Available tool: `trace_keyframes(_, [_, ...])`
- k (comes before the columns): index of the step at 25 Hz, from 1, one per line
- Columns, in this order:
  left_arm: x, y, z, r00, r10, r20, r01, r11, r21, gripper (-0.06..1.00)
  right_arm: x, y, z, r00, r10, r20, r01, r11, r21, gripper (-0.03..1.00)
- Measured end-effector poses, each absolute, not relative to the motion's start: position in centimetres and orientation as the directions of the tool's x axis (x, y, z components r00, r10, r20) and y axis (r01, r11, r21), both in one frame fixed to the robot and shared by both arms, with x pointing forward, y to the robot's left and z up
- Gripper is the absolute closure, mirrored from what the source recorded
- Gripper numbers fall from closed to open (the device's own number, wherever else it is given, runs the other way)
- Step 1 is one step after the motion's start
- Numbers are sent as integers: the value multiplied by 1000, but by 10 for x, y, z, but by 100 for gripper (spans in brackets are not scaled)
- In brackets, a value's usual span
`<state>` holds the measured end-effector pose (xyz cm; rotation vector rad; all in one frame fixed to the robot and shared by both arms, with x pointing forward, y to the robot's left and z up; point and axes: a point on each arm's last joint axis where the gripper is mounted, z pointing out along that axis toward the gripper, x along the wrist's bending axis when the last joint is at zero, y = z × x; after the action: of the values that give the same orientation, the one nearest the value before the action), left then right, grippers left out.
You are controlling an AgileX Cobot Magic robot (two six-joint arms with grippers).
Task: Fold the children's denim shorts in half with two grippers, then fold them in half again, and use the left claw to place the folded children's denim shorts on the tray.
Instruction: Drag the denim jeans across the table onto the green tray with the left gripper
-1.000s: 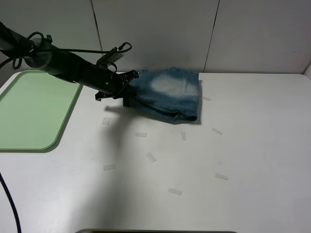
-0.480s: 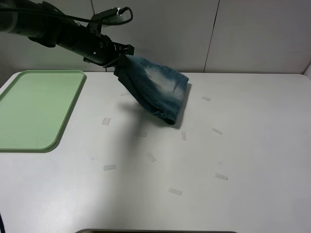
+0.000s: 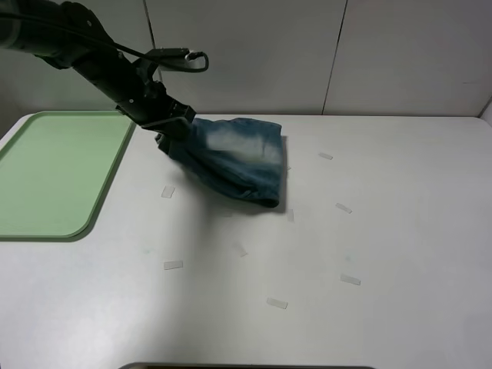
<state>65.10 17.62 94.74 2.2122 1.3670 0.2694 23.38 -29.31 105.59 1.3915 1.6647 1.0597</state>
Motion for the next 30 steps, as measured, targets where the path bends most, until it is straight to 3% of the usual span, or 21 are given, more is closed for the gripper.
trace_keyframes(11, [655,258,963,368,901,232,821,-432,375,84,234,-293,1056,-167,986,-16,403,83,911,27])
trace_keyframes(19, [655,278,964,358,872,333,831,-460,312,84,234,-293,1056,-167,986,-16,403,83,911,27])
trace_keyframes(24, [656,297,967,268,873,407,861,-406,306,84,234,-293,1056,-167,986,-16,403,83,911,27])
trace_keyframes(30, [656,331,970,80,890,449,903,-256,345,84,234,-293,1056,-167,986,-16,403,83,911,27])
